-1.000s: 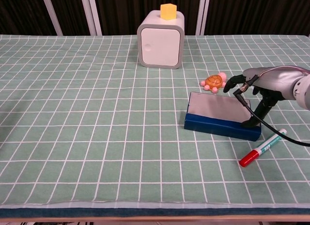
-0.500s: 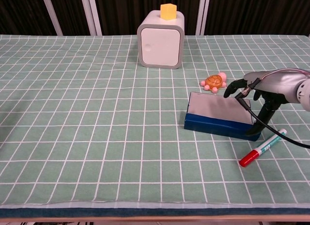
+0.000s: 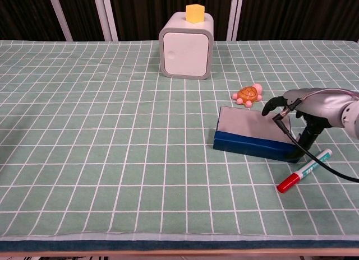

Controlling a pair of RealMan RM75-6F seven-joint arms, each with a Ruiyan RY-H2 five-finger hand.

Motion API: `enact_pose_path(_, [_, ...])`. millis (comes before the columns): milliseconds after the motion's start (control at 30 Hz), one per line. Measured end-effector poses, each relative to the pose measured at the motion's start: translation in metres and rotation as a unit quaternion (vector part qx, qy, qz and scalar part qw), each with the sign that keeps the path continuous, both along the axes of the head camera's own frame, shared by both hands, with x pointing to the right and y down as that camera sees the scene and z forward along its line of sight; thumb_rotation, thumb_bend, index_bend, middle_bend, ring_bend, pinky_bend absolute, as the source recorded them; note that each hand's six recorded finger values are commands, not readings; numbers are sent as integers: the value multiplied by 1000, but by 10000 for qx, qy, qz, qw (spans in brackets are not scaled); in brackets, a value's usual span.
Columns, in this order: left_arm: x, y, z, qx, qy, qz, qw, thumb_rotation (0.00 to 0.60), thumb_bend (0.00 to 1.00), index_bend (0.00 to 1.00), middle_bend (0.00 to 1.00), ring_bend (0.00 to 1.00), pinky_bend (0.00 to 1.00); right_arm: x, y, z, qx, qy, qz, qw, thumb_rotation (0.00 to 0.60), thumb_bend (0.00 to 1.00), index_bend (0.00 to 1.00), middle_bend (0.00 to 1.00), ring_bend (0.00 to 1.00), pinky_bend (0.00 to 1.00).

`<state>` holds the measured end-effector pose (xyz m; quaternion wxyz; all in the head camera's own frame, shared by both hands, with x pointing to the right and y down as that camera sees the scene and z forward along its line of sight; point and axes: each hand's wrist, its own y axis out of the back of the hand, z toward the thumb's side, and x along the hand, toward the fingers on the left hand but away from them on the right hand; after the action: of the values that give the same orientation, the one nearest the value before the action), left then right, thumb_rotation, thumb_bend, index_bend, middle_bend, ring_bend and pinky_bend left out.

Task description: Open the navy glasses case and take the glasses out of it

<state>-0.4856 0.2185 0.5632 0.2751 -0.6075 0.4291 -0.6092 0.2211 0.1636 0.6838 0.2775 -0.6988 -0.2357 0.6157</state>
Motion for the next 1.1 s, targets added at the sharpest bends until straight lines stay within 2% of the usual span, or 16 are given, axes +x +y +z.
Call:
enact_pose_path(233, [0, 0, 0, -1, 3, -7, 10000, 600, 439, 48, 0, 0, 0, 4, -2, 6, 125, 44, 49, 9999, 600, 132, 202, 146, 189, 230])
enact_pose_path(533, [0, 0, 0, -3, 10, -9, 10000, 600, 439, 48, 0, 0, 0, 12, -20, 14, 352, 202, 205, 9990, 600, 132, 202, 149, 190, 230])
enact_pose_path(1100, [0, 0, 0, 2, 5, -14, 10000, 600, 439, 48, 0, 0, 0, 21, -69, 20, 715, 542, 374, 9953, 600, 131, 203, 155, 191, 230])
